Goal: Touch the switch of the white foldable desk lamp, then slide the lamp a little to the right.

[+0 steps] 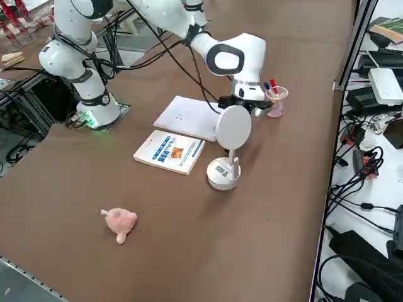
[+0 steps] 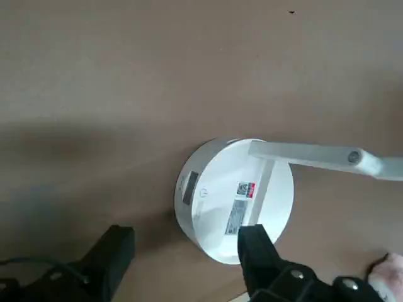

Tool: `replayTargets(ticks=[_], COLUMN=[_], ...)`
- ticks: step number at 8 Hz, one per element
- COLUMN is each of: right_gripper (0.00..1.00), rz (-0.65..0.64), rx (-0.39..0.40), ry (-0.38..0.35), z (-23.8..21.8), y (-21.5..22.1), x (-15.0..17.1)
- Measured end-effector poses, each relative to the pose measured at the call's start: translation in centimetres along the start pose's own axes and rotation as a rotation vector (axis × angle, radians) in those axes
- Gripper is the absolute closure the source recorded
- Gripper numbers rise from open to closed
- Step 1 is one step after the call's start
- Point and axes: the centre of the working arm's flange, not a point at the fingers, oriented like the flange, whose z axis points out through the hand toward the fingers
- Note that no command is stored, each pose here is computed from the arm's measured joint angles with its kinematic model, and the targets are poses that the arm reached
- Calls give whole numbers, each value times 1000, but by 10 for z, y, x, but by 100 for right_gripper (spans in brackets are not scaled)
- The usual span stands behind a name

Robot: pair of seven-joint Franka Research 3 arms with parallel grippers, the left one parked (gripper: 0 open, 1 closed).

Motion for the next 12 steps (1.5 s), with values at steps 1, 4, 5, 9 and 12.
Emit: replayTargets(ticks=[1, 4, 5, 9, 12], right_gripper=[0, 0, 0, 0, 0], rz=[-6, -25, -27, -33, -32], rx=[-5, -10, -8, -2, 0], ry=[0, 0, 0, 1, 3], z=[6, 19, 22, 30, 30], y=[-3, -7, -8, -12, -12], x=[-1, -6, -7, -8, -8])
